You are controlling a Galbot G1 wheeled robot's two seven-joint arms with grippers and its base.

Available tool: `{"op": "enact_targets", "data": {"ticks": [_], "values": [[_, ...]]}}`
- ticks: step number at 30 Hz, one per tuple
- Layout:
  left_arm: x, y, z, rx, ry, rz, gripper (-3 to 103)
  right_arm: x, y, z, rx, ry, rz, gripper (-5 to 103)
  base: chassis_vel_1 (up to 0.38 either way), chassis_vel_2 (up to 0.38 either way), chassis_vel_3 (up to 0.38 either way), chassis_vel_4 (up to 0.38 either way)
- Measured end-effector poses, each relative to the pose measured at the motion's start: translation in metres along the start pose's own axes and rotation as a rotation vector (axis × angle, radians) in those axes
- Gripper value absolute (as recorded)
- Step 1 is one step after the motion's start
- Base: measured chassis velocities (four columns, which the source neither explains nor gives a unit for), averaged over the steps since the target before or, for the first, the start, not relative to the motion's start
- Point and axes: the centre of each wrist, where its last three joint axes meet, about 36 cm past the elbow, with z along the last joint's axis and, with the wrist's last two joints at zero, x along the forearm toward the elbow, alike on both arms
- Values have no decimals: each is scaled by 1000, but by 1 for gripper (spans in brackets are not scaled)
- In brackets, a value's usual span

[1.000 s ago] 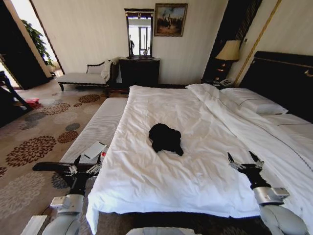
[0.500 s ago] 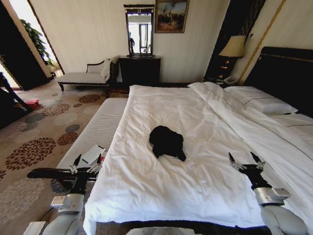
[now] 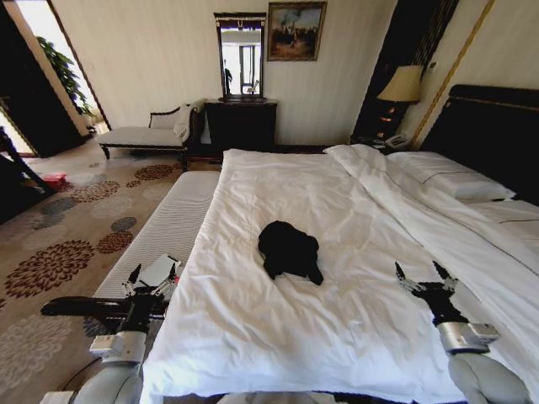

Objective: Fold the clothes on the bed.

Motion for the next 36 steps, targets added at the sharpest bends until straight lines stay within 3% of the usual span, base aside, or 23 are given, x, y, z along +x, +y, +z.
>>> {"op": "enact_targets", "data": {"ticks": [17,36], "values": [[-1,-2,1,1,2,5,100,1,-1,2,18,10,-5,100,-20,-2,14,1],[-14,-13,4,3,5,37,100,3,2,0,-10,9,-32,100,-13,-4,8,3]]}}
